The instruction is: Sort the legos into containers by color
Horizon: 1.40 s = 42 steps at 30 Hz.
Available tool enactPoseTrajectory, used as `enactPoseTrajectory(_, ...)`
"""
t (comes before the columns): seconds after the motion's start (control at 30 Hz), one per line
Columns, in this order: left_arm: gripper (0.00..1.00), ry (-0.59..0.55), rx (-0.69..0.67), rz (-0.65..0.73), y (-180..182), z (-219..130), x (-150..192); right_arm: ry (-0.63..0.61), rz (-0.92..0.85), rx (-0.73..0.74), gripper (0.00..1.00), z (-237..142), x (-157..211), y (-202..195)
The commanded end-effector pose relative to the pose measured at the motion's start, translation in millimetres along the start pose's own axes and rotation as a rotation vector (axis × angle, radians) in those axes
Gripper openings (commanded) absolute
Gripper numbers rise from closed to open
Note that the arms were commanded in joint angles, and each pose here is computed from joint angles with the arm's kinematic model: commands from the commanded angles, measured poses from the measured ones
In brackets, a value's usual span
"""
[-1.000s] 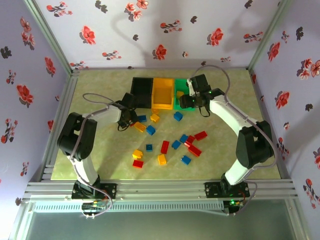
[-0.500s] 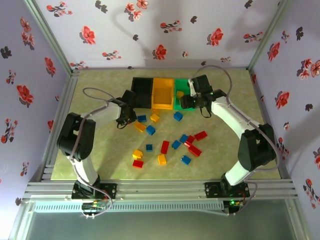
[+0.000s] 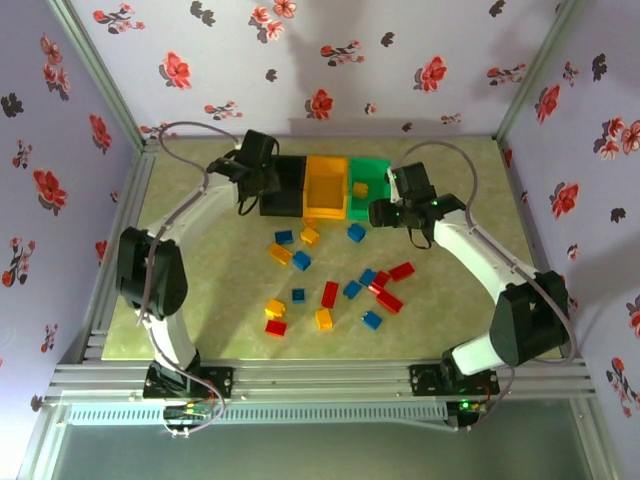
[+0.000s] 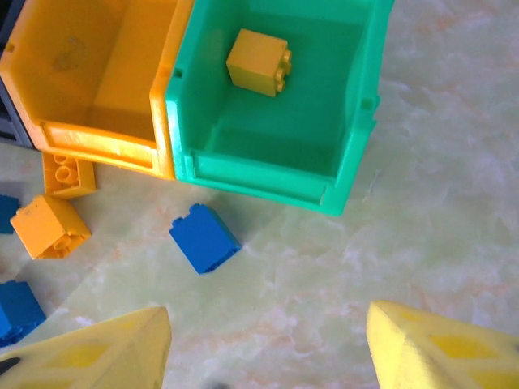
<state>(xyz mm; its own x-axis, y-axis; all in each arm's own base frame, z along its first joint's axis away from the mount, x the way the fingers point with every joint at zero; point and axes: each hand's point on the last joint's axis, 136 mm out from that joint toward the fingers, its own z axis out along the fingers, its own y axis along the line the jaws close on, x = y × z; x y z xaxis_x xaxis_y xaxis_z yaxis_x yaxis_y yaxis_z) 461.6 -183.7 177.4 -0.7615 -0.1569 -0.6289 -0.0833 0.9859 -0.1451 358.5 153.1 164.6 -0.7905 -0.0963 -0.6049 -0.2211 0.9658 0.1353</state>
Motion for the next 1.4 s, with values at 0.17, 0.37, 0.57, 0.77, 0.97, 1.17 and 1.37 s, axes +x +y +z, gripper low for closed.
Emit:
enactPoseTrajectory(0.17,0.27,-0.020,0.035,0.104,-12,60,-39,0.029,0.033,0.020,0.65,-11,29,-2)
enactPoseTrajectory(0.37,0.64,-0.033,0.097,0.102,-22,66,-50,0.040,0.028,-0.010,0.65,-5,35,10)
enactPoseTrajectory(0.57,0.71,-0.085,0.144,0.093,-21,28,-55,0.053,0.010,-0.082,0.65,8,32,38)
enactPoseTrajectory(0.77,0.73,-0.132,0.170,0.074,-2,-22,-34,0.063,-0.030,-0.161,0.64,34,28,74)
enactPoseTrajectory(0.97,0.75,-0.193,0.193,0.056,21,-66,-8,0.077,-0.117,-0.196,0.63,61,22,113)
enactPoseTrajectory(1.17,0.76,-0.230,0.189,0.019,42,-94,13,0.098,-0.177,-0.238,0.62,88,22,148)
enactPoseTrajectory(1.37,0.78,-0.258,0.189,-0.001,53,-110,24,0.130,-0.236,-0.240,0.61,111,30,169)
